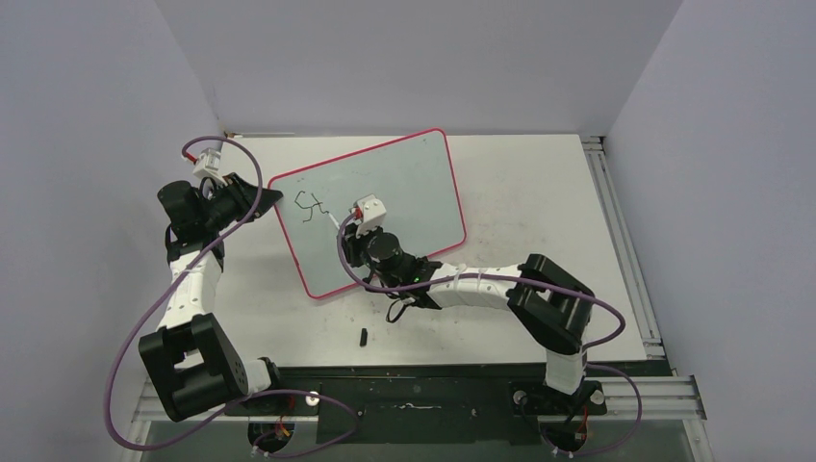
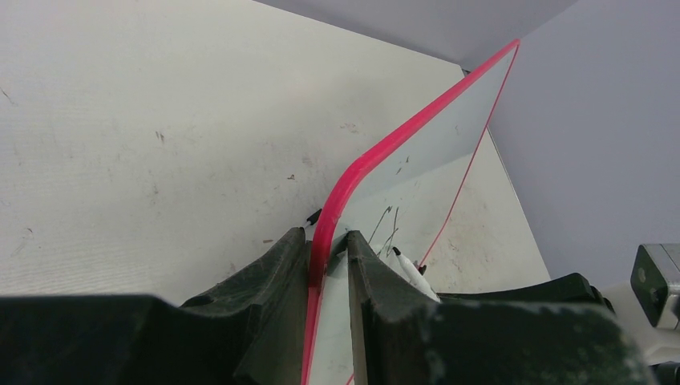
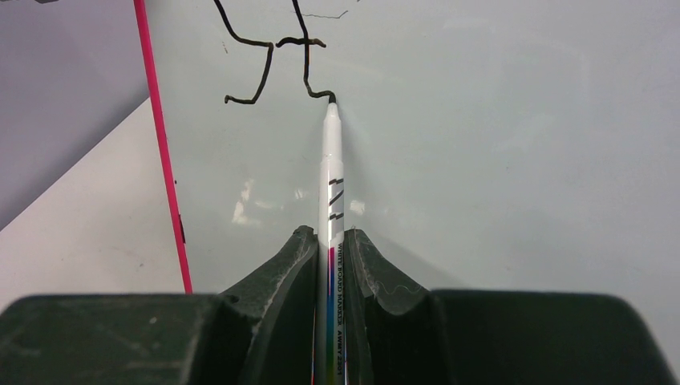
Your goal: Write a sentence on the whiteboard
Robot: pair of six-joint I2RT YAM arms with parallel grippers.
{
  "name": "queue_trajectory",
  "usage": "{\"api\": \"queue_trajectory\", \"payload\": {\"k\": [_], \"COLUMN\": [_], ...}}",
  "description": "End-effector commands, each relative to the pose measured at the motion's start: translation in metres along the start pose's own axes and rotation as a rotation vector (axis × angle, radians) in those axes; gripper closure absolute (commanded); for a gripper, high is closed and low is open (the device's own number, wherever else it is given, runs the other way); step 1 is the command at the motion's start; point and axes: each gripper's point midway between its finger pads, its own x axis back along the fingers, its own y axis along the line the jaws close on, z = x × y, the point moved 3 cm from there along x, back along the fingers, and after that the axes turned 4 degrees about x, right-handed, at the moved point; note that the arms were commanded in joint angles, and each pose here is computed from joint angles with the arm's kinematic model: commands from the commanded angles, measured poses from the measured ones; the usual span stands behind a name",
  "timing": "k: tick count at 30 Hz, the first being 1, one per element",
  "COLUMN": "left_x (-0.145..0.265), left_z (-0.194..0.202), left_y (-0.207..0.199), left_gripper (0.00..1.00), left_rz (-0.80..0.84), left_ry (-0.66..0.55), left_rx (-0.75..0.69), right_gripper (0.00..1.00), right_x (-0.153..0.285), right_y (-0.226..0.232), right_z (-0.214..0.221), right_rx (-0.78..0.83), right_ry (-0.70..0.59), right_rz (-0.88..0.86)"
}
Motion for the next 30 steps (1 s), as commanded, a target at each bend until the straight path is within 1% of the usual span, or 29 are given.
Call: {"api": "queue_trajectory", "payload": {"k": [1, 7, 12, 17, 24, 30], "left_x": [0.005, 0.005, 0.006, 0.005, 0.004, 0.004], "left_z": [-0.010, -0.009, -0.009, -0.008, -0.008, -0.008], "left_y": [-0.012, -0.012, -0.012, -0.011, -0.008, -0.008], "left_gripper": [0.80, 0.80, 0.80, 0.80, 0.80, 0.80], "left_rz": [0.027, 0.025, 0.022, 0.017, 0.008, 0.005], "left_ry": [-0.033, -0.033, -0.033, -0.029, -0.025, -0.024], "left_rx": [-0.056, -0.056, -0.057, -0.053, -0.048, -0.050], "right_gripper": [0.95, 0.95, 0.95, 0.95, 0.95, 0.95], "right_x": [0.013, 0.035, 0.042, 0.037, 0.023, 0.011], "right_y": [0.002, 0.008, -0.002, -0.013, -0.006, -0.004], "right_z": [-0.056, -0.108, -0.125, -0.116, -0.100, -0.088], "right_rx": [-0.012, 0.003, 0.012, 0.021, 0.058, 0.065], "right_ry": [-0.110, -0.200, -0.213, -0.184, -0.139, -0.106], "right_rz": [-0.004, -0.061, -0.091, -0.103, -0.144, -0.144]}}
